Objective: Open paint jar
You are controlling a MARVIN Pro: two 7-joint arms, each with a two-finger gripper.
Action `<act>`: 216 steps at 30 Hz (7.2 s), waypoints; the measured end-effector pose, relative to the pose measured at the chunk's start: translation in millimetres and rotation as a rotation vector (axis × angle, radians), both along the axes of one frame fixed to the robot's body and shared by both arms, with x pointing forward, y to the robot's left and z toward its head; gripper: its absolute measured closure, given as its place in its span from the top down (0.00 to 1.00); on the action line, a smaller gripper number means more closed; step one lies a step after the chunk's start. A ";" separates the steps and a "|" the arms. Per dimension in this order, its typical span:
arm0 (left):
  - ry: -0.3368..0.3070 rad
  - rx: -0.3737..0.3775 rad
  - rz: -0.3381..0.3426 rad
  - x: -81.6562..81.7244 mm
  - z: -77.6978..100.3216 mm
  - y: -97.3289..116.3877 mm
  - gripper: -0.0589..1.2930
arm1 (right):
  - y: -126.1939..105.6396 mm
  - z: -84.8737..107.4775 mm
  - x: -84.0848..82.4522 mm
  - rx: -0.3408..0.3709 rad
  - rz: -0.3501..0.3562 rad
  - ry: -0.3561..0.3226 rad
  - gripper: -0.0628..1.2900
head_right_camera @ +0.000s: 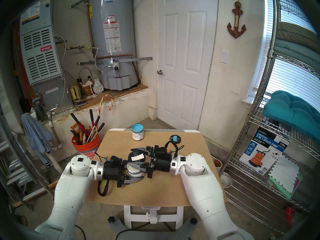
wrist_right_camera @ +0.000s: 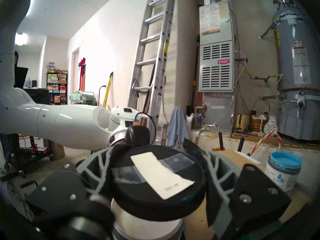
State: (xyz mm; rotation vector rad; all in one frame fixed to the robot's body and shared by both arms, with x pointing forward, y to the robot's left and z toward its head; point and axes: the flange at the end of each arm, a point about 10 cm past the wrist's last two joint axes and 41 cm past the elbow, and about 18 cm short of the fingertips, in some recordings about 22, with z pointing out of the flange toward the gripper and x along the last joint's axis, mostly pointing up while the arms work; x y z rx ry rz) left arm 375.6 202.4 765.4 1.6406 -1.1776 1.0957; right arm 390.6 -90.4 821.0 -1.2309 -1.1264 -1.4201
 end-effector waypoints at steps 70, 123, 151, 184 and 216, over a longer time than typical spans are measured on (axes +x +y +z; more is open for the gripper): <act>0.027 0.002 0.057 -25.8 9.7 10.3 0.93 | -67.7 -41.0 10.0 -0.037 -0.287 0.060 0.60; 0.047 0.065 0.149 -62.4 18.8 60.3 0.93 | -70.0 -46.4 13.0 -0.052 -0.288 0.062 0.60; -0.020 0.067 0.291 -97.9 42.2 103.5 0.93 | -81.1 -54.3 27.3 -0.282 -0.436 0.083 0.62; -0.255 -0.108 0.571 -84.0 106.7 138.5 0.93 | -120.0 18.3 52.8 -0.057 -0.671 0.055 0.93; -0.480 -0.109 0.926 36.1 189.7 41.2 0.93 | -171.8 102.0 62.5 0.231 -1.168 -0.002 0.93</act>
